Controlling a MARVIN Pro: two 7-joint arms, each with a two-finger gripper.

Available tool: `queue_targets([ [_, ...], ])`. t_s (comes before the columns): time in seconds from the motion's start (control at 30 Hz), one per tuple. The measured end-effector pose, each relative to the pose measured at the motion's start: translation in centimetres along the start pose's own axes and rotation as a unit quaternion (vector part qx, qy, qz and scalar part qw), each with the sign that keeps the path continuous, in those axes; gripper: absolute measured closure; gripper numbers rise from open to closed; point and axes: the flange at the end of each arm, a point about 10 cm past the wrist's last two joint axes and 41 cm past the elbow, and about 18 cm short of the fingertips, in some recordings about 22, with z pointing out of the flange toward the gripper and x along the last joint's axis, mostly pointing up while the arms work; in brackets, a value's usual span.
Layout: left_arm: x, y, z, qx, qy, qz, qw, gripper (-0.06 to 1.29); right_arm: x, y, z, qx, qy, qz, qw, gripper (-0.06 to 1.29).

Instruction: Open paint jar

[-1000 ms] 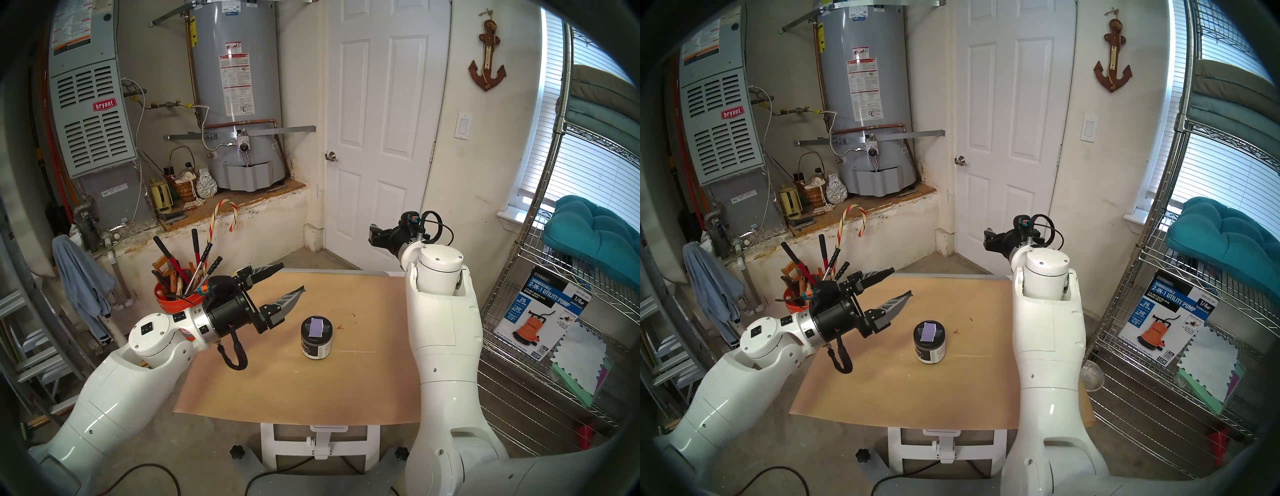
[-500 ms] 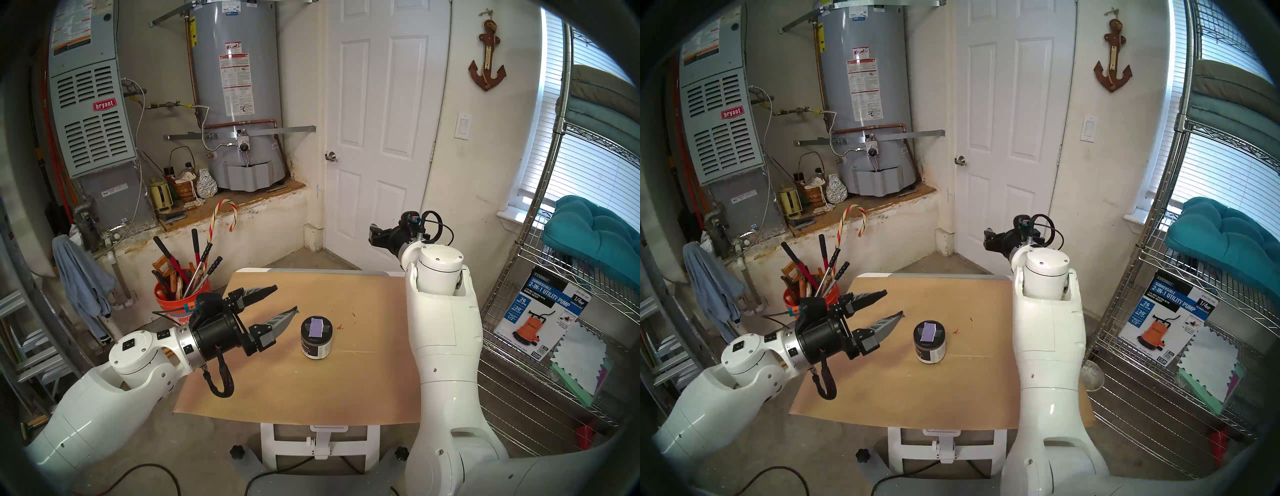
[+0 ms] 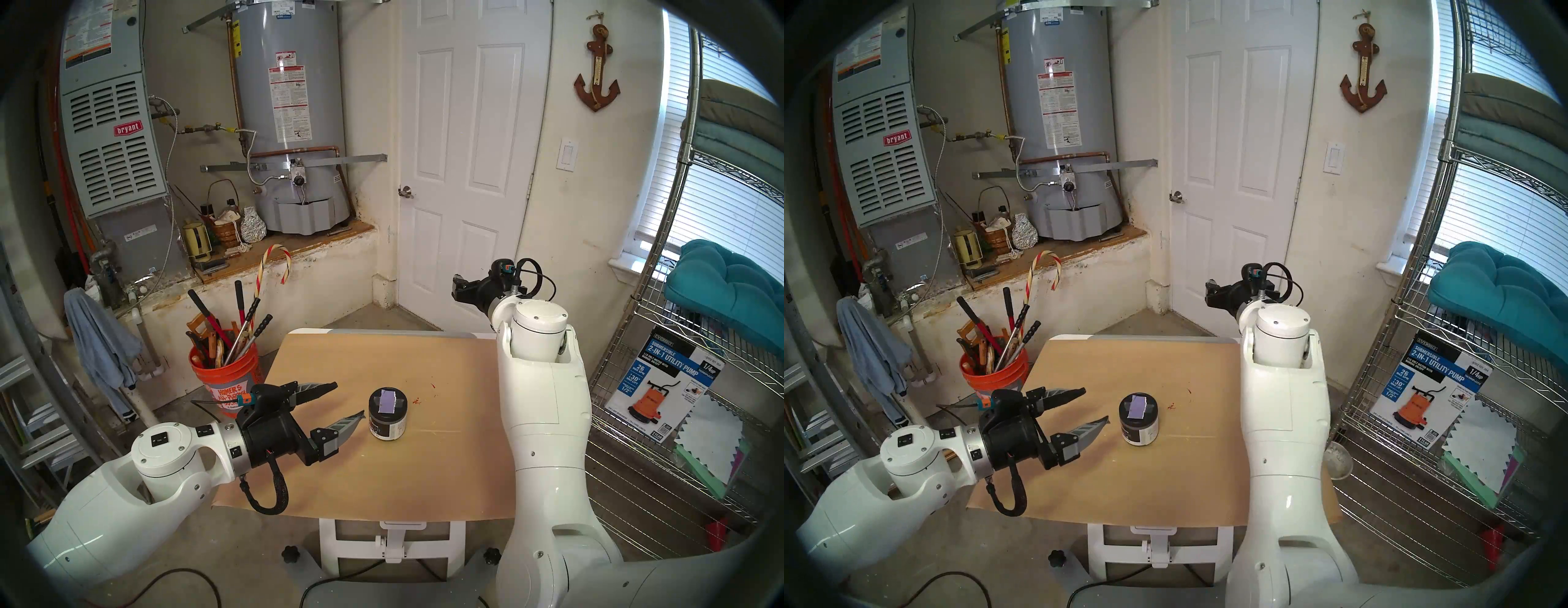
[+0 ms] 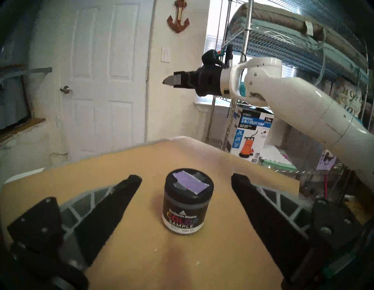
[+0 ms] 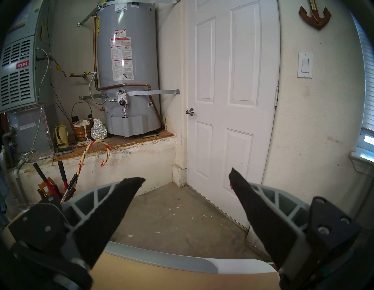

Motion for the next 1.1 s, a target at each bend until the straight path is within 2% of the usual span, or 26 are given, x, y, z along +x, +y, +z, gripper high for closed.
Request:
queue_targets([
  [0.33,-0.3,0.5,1.0,-0.026,-0.007,0.016,0.9995,-0.04,0.0,0.0,0.0,0.0,0.0,0.0,1.0,0.0],
  [0.47,-0.9,0.5,1.3,-0.032,-0.017,0.025,0.999,-0.04,0.0,0.0,0.0,0.0,0.0,0.0,1.0,0.0],
  [0.6,-1.9,0.4,1.8,-0.037,-0.028,0.032,0.9984,-0.04,0.0,0.0,0.0,0.0,0.0,0.0,1.0,0.0],
  [1.1,-2.9,-0.9,4.1,-0.049,-0.031,0.05,0.9971,-0.04,0.0,0.0,0.0,0.0,0.0,0.0,1.0,0.0],
])
